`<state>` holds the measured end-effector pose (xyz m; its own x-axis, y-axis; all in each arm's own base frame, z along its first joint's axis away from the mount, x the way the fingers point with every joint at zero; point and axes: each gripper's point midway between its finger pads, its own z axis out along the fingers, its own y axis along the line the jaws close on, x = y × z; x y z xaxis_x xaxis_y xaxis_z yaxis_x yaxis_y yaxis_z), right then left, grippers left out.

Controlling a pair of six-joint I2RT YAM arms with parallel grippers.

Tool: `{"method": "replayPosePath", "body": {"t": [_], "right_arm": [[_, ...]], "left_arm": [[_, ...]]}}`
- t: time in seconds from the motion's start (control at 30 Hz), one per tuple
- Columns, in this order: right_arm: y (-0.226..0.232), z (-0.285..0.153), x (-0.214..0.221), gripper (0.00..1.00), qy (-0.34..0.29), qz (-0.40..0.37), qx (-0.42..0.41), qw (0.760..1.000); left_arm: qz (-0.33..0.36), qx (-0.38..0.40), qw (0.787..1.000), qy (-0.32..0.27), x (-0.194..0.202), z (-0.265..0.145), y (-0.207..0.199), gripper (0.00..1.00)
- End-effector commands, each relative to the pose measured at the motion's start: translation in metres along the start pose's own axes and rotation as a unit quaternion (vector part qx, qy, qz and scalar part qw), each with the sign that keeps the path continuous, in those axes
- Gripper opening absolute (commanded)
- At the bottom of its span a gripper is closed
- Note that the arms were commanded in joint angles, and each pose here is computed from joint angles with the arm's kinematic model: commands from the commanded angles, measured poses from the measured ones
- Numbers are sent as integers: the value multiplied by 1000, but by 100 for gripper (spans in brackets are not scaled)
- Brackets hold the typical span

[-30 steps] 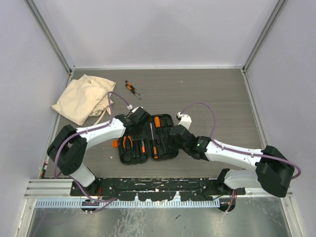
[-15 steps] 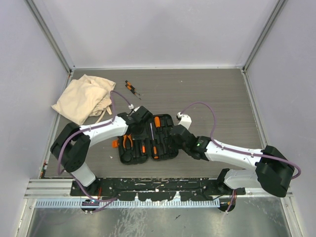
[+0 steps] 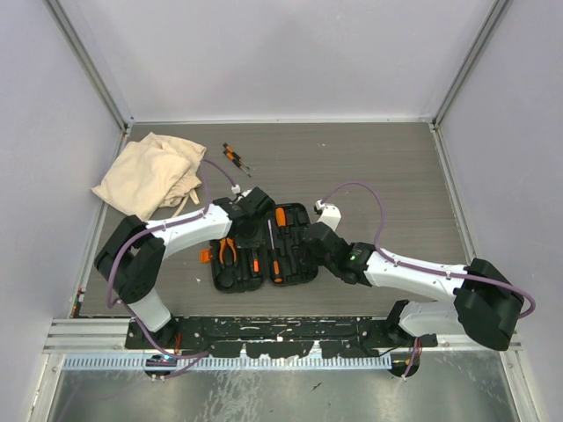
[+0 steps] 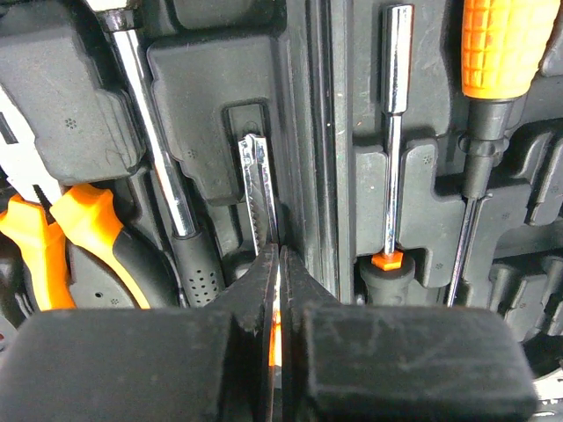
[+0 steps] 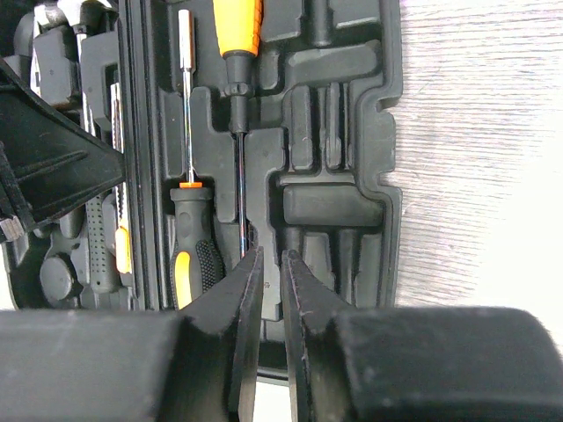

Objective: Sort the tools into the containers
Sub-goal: Place the utility knife in the storage box, then pick up the screwdriver from the center of the board.

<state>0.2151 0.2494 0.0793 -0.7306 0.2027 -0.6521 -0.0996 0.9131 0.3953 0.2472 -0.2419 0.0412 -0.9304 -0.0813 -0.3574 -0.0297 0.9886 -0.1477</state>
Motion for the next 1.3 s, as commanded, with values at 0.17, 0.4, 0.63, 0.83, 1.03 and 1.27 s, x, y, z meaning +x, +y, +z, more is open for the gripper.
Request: {"method": "replayPosePath", "body": {"t": [0.17,0.4,0.63,0.83,1.03,1.27], "right_arm": [[15,-6,-24,20,-35,9,-17,999],[11,-6,-23,21,-35,11,-13,999],[5,-10,-23,21,-40,12,-7,999],[1,-10,-20,21,-38,12,-3,999],[0,-10,-18,21,-34,14,-2,999],[-4,-13,-17,21,-34,13,2,999]], "left_arm": [[39,71,993,-90,-51,-51,-34,13],[48,114,981,-148,-84,-100,-44,25],[19,97,983,-152,-96,-102,-11,26],[6,78,988,-130,-93,-81,7,25],[-1,64,993,-101,-83,-55,8,23],[-5,37,993,-108,-111,-44,17,29]]}}
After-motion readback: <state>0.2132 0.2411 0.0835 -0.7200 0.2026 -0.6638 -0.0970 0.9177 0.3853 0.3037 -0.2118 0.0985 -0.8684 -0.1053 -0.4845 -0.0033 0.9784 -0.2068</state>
